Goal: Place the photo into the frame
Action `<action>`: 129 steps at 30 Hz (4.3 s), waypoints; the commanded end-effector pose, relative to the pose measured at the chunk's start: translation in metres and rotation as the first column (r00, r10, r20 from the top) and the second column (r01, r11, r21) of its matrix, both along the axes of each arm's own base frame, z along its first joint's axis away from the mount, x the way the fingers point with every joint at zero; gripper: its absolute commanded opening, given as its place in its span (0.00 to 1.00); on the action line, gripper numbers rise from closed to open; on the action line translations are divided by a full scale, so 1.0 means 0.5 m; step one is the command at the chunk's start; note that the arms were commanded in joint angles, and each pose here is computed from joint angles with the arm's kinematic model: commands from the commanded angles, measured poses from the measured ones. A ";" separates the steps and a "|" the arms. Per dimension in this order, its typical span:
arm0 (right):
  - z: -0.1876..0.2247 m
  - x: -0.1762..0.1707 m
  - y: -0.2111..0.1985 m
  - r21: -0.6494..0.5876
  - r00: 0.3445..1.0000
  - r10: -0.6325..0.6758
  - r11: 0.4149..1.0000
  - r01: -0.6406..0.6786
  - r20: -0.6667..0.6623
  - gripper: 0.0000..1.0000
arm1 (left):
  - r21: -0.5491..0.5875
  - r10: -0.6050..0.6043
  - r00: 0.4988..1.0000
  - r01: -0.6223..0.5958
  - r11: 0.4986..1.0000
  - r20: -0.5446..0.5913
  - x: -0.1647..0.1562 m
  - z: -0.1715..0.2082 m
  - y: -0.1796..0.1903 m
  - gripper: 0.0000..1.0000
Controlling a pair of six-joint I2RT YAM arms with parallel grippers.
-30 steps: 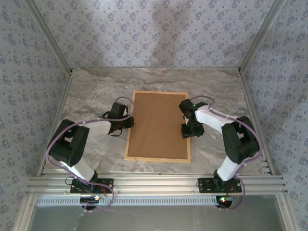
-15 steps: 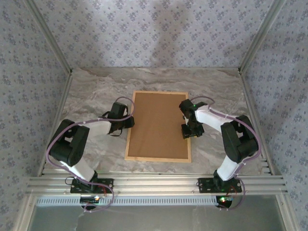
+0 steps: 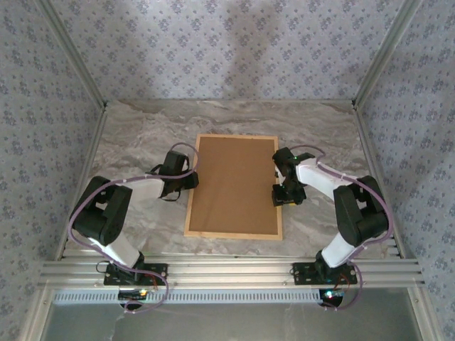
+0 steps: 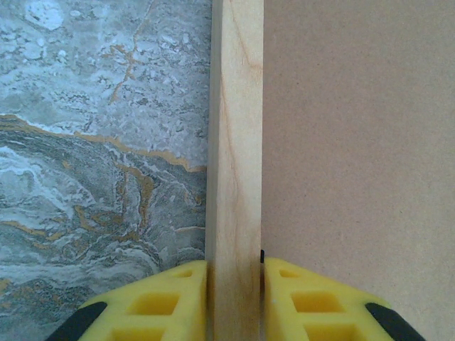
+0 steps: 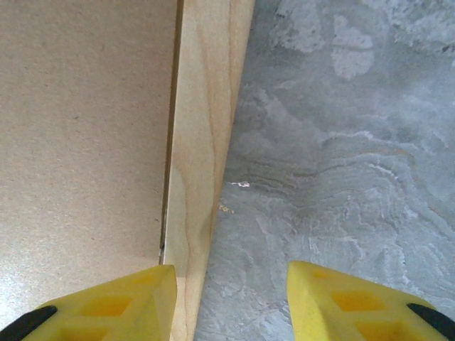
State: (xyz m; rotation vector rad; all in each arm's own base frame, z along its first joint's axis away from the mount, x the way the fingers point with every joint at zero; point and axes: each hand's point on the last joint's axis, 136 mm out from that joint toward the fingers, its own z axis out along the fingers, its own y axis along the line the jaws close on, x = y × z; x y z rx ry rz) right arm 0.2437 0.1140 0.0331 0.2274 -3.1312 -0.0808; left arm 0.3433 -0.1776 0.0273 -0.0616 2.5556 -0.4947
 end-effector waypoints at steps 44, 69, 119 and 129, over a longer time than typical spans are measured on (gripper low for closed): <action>-0.128 -0.013 0.067 -0.003 0.991 0.061 0.998 -0.062 -0.117 0.41 | 0.061 -0.029 0.982 0.041 0.997 -0.186 -0.081 -0.083 0.015 0.25; 0.004 0.016 0.008 -0.016 1.000 0.025 1.000 -0.025 0.018 0.45 | 0.062 -0.027 0.982 0.040 0.997 -0.186 -0.082 -0.084 0.015 0.25; -0.011 0.169 0.004 0.266 0.971 -0.208 0.949 0.171 0.116 0.42 | 0.106 -0.016 0.983 0.036 0.994 -0.180 -0.076 -0.075 0.027 0.26; -0.039 0.172 -0.009 0.211 0.976 -0.188 0.964 0.162 0.110 0.27 | 0.114 -0.012 0.985 0.032 0.993 -0.173 -0.070 -0.055 0.028 0.33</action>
